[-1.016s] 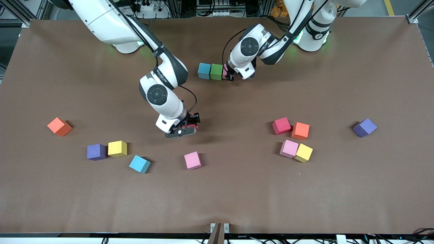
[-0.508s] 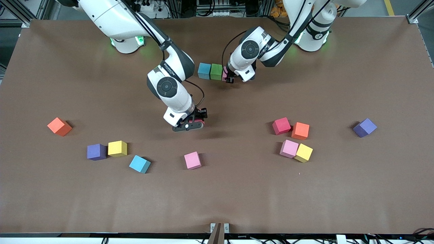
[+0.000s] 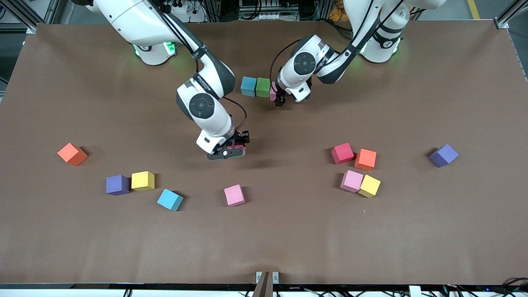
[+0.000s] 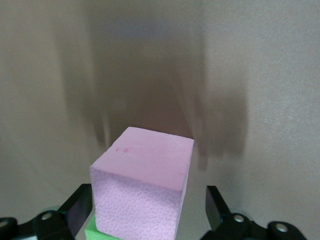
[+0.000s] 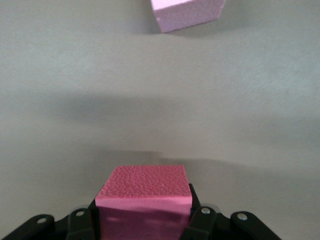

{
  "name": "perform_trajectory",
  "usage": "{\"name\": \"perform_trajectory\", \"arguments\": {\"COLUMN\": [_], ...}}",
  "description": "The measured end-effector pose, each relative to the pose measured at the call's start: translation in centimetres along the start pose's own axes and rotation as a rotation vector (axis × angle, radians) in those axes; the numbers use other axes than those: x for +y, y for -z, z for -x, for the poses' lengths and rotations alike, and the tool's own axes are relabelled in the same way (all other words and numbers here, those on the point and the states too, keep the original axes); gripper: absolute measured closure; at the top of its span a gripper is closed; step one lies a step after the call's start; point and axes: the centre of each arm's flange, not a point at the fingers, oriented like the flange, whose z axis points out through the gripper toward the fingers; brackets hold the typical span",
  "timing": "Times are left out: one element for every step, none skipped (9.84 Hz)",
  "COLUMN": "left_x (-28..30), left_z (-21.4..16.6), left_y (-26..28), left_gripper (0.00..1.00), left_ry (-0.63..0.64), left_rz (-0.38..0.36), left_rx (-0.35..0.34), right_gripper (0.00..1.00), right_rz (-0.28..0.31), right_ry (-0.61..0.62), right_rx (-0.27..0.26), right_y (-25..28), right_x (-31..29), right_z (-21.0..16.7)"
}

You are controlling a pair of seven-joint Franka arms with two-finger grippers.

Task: Form number 2 with 11 blocks

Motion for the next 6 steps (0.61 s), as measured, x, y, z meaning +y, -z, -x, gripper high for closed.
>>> {"name": "perform_trajectory", "arguments": {"left_x": [0.1, 0.2, 0.2, 0.1, -0.2, -0.4], "left_z": [0.1, 0.3, 0.5, 0.6, 0.6, 0.6], "left_y": [0.2, 0.4, 0.7, 1.1, 1.3, 1.6], "left_gripper": [0.00, 0.00, 0.00, 0.00, 0.00, 0.00], "left_ry": [0.001, 0.004, 0.006, 0.005, 0.002, -0.001], "left_rz": [0.002, 0.003, 0.002, 0.000, -0.012, -0.025], "left_rx": [-0.003, -0.005, -0.004, 0.001, 0.012, 0.024], "right_gripper": [0.38, 0.38, 0.38, 0.38, 0.38, 0.38], "right_rz": [0.003, 0.005, 0.006, 0.005, 0.005, 0.004], "right_ry": [0.016, 0.021, 0.022, 0.026, 0.029, 0.016], "right_rx": [-0.003, -0.006, -0.007, -0.008, -0.008, -0.009], "right_y": [-0.1, -0.2, -0.2, -0.2, -0.1, -0.1], "right_x": [1.5, 2.5, 2.6, 2.4, 2.1, 1.6], "right_z": [-0.5, -0.8, -0.7, -0.5, -0.4, -0.1]}}
